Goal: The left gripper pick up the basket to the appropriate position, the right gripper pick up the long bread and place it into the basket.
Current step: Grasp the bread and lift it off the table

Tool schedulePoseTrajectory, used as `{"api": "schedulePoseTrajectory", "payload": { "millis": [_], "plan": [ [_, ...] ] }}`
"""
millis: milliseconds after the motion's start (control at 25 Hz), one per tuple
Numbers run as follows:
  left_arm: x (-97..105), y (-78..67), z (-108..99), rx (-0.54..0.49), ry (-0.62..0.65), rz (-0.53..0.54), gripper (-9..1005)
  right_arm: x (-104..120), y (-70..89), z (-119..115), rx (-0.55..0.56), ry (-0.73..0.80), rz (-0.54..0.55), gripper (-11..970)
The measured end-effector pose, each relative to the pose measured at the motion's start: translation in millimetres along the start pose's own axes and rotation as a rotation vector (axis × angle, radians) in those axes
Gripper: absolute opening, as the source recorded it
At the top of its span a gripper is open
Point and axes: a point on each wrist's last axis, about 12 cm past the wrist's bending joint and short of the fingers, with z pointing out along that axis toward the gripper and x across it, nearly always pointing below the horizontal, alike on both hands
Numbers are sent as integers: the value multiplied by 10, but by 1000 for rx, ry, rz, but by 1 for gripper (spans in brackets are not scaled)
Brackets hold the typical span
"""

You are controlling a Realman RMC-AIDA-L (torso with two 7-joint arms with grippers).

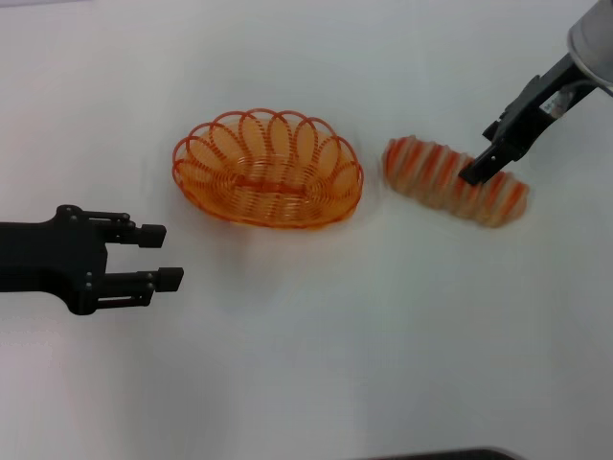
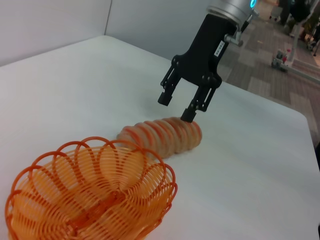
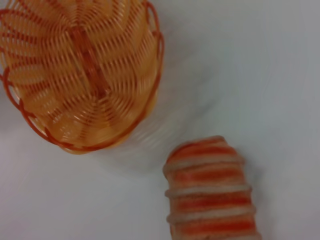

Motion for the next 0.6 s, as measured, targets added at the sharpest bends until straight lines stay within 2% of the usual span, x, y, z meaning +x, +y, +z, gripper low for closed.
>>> {"api": "schedulePoseTrajectory", "payload": {
  "millis": [240,480,600],
  "plan": [
    [14,-3,-3,1,-6,-8,589,-72,62,74,18,20,-46,775],
    [21,-2,2,2,-8,-17,590,-99,59,105,42,18,-52,775],
    [23,-1,-3,0,-10,-20,589,-113,70,113,39,12,-55,827]
  ]
}}
